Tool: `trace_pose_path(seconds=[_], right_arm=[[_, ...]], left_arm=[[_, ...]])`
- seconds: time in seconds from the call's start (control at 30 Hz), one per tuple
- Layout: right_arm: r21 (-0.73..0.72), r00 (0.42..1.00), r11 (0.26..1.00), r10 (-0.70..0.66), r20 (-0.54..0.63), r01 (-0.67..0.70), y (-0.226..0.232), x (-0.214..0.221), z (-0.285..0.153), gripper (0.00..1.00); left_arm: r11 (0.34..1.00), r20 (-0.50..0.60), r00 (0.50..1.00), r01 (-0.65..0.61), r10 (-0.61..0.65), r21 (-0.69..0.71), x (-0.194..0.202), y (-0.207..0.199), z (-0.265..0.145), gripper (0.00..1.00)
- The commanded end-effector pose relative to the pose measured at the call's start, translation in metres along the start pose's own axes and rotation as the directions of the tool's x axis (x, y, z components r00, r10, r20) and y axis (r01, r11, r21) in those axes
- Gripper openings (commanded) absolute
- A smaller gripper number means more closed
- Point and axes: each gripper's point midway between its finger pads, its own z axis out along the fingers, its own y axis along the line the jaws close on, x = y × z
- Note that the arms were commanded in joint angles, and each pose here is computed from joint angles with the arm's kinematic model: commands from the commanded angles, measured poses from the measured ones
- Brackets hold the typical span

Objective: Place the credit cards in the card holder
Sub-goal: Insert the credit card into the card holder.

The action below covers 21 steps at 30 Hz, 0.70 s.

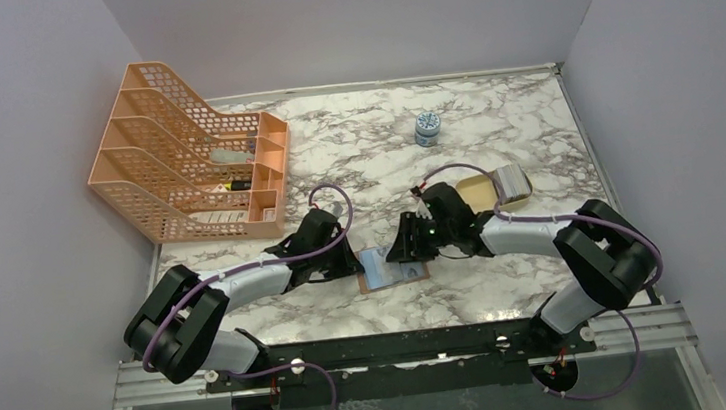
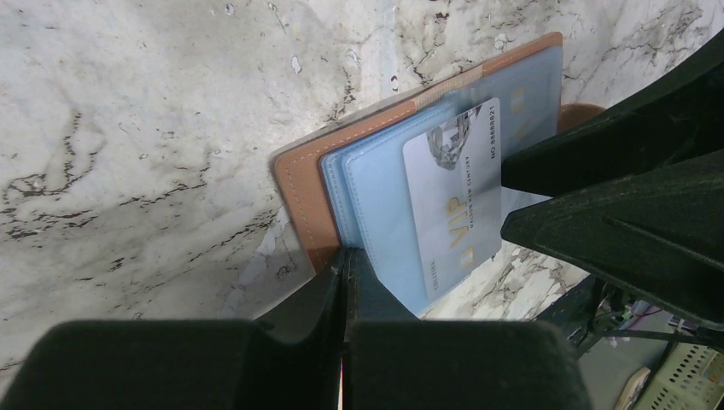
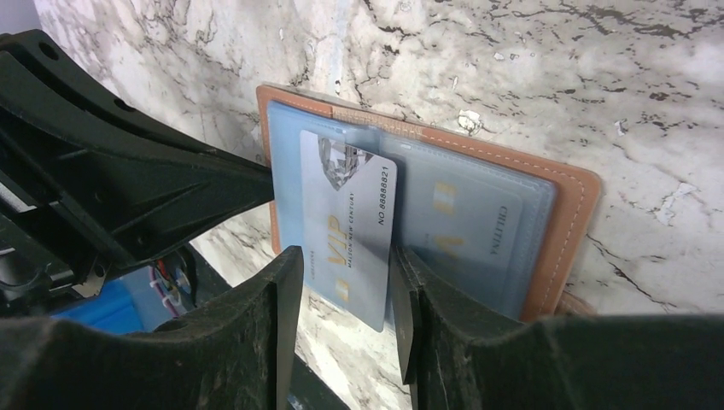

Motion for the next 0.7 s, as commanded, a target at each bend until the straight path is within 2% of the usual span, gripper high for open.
trace_pose_path(seconds=[0.0,0.33,0.67], right_arm=[[0.036,0.999,0.998,-0.048,-0.024,0.049,-0.002,0.004,0.003,0.43],[-0.036,0.993,0.994,-0.104,-0.053,0.102,0.021,0.012,0.013,0.42],[-0.004,0.996,0.997,-0.078,-0.049,0.078,0.021,0.016,0.009,0.36]], left_arm=[[1.000,-0.059,0.998,-0.013,0.013,-0.004,0.015,0.003,-0.001,0.00],[0.999,-0.049,0.998,-0.037,0.038,0.021,0.008,-0.007,0.000,0.00],[0.998,-0.042,0.998,-0.041,0.043,0.039,0.003,-0.015,0.001,0.00]])
